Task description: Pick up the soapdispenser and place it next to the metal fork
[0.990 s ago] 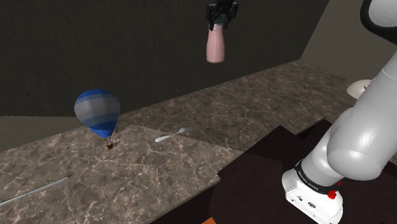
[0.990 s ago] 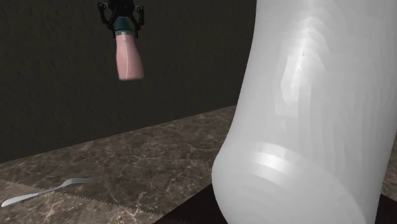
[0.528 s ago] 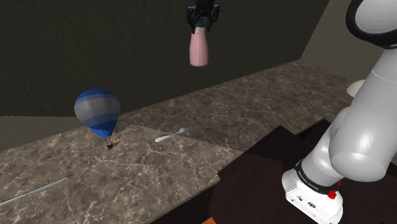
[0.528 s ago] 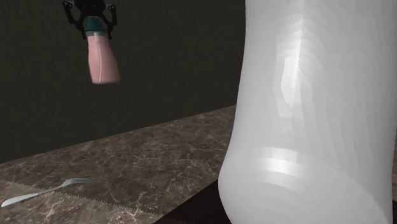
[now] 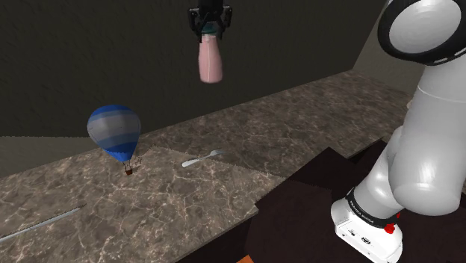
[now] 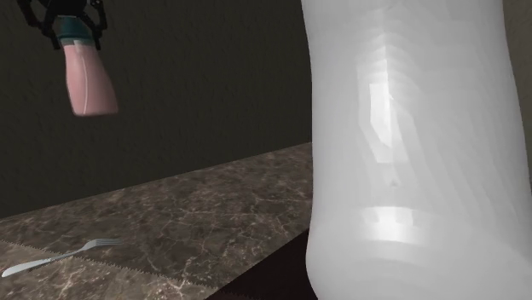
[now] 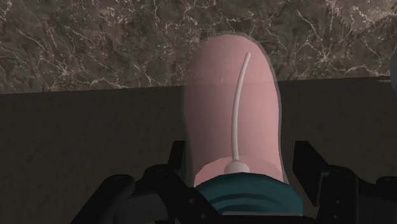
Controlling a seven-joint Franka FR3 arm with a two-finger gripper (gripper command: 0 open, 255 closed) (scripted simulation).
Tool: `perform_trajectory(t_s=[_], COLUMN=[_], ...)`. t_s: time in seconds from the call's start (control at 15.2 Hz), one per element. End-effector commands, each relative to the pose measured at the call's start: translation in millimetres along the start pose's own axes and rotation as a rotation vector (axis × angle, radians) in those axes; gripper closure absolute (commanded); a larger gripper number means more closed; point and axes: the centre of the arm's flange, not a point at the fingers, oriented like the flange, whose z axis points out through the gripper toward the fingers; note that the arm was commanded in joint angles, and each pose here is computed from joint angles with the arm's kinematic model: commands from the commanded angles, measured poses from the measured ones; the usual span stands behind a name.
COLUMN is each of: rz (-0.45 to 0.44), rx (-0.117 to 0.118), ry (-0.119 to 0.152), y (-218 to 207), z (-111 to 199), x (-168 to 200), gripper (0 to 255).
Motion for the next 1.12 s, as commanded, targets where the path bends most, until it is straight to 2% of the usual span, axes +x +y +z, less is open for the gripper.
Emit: perform_trajectory(t_s=[0.0,0.26,1.06], rz=[0.001,0.001,0.001], rx=[0.0,0.0,0.0], ry=[0.0,0.0,0.0], y=[-27.0,-79.6,-80.5], z=[0.1,-1.1,60.6], x=[0.7,-0.2,-14.6], gripper=[255,255,255])
